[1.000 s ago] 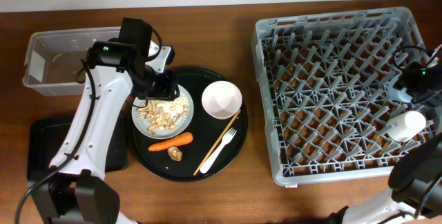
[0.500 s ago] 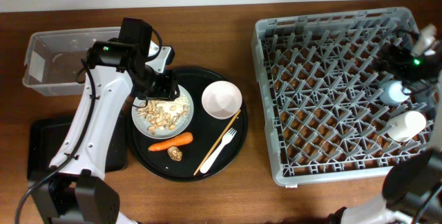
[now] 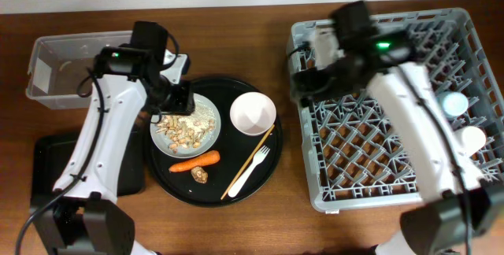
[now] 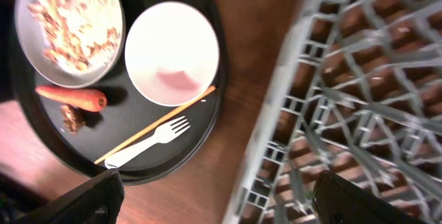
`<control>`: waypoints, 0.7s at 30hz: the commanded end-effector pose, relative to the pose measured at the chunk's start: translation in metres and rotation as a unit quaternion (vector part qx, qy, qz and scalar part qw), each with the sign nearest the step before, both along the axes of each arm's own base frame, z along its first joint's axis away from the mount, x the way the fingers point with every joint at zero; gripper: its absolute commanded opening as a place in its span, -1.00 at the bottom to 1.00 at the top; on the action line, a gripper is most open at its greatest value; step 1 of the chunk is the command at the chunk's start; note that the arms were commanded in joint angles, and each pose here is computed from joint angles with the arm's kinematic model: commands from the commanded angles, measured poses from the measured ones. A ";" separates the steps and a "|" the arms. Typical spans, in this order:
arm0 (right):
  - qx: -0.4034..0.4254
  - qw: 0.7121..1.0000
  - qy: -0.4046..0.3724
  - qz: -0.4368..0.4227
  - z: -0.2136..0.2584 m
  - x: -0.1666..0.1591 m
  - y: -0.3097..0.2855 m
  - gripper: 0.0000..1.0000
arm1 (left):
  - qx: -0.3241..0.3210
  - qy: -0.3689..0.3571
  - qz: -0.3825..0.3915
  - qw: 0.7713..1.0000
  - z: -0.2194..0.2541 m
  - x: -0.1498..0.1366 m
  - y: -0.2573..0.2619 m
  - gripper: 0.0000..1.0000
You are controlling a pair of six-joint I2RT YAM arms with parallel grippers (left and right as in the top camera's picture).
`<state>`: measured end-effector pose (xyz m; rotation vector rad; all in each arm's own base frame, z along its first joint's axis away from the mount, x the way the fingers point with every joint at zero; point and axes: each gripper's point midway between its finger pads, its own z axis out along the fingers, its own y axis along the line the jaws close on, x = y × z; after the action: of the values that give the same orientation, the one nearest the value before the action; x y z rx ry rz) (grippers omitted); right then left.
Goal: Sort waste into correct bins and load items into the dishwasher rack
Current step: 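Reach right gripper to the pink bowl and grasp its rim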
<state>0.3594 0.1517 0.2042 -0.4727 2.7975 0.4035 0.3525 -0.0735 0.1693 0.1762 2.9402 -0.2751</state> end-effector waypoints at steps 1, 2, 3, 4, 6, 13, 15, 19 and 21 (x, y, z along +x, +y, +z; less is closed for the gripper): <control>-0.036 0.999 0.028 -0.025 -0.030 0.005 0.013 0.73 | 0.007 0.002 0.040 0.999 0.000 0.004 0.026 -0.01; -0.037 0.998 0.044 -0.036 -0.042 0.007 0.019 0.68 | 0.007 0.001 0.050 0.999 0.000 0.005 0.034 0.00; -0.038 0.997 0.054 -0.043 -0.050 0.008 0.022 0.63 | 0.007 0.001 0.055 0.998 0.000 0.006 0.037 0.01; -0.039 0.996 0.067 -0.054 -0.059 0.009 0.026 0.56 | 0.007 0.001 0.061 0.998 0.000 0.006 0.042 0.02; -0.044 0.993 0.089 -0.062 -0.078 0.009 0.032 0.49 | 0.007 0.001 0.069 0.998 0.000 0.007 0.047 0.02; -0.067 0.987 0.136 -0.049 -0.137 0.010 0.050 0.19 | 0.007 0.000 0.072 0.997 0.001 0.007 0.050 0.03; -0.073 0.985 0.146 -0.046 -0.150 0.010 0.053 0.13 | 0.007 0.000 0.072 0.997 0.001 0.007 0.050 0.03; -0.077 0.983 0.159 -0.053 -0.165 0.010 0.055 -0.51 | 0.007 0.000 0.072 0.997 0.001 0.007 0.049 0.04; -0.077 0.983 0.157 -0.053 -0.165 0.011 0.055 -0.79 | 0.007 0.000 0.072 0.997 0.001 0.007 0.050 0.04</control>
<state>0.3698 0.2064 0.0411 -0.3148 3.1590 0.2799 0.3582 -0.0258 0.1687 -0.0148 2.9408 -0.2376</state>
